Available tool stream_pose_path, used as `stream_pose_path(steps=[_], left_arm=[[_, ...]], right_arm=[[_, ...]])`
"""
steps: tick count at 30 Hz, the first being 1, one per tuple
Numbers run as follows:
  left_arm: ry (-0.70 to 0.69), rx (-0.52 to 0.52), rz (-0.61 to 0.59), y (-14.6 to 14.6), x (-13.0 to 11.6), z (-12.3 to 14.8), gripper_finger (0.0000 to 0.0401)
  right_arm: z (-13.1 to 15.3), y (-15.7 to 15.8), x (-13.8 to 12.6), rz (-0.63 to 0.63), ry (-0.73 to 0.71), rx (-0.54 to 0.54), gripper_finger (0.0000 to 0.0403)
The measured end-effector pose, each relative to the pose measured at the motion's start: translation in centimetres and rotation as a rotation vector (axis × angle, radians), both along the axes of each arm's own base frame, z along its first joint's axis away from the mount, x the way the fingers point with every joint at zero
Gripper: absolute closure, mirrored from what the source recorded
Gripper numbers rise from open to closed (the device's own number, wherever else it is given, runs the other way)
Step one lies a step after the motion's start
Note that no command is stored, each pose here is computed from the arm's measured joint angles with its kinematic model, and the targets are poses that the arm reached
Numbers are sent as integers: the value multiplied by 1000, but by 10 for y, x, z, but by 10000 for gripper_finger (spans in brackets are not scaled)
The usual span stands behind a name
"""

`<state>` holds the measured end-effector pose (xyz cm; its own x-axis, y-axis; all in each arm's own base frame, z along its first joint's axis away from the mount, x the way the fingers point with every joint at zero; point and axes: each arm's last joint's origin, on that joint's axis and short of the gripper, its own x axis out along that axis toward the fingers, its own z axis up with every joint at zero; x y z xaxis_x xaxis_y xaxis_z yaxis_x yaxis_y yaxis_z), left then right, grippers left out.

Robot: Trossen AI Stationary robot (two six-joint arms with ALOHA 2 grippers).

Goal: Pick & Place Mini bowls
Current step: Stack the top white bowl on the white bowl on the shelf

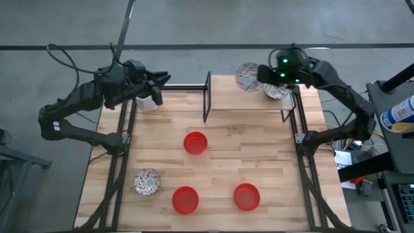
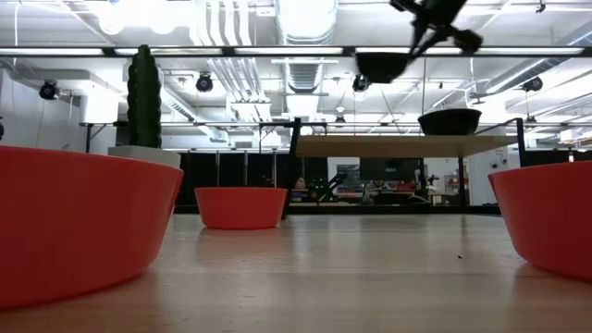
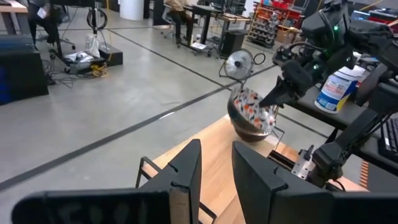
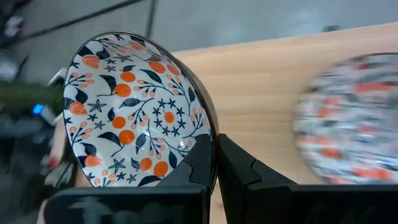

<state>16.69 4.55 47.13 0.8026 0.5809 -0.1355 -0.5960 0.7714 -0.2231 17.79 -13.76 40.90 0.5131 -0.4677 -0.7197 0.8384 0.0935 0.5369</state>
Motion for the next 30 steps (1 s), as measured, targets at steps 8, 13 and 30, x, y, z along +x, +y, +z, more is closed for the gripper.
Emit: stream_pose_path(steps=[8,13,30], left_arm=[[-9,-15,-18,0,0,0,318],[-16,-30,-43,-1,1,0,318],[10,-58,-39,-1,0,-4,318]], right_arm=[[8,3,-35,-164,7,16,394],[4,3,-44,-205,47,52,394],[-12,-11,-61,-334,107,140,394]])
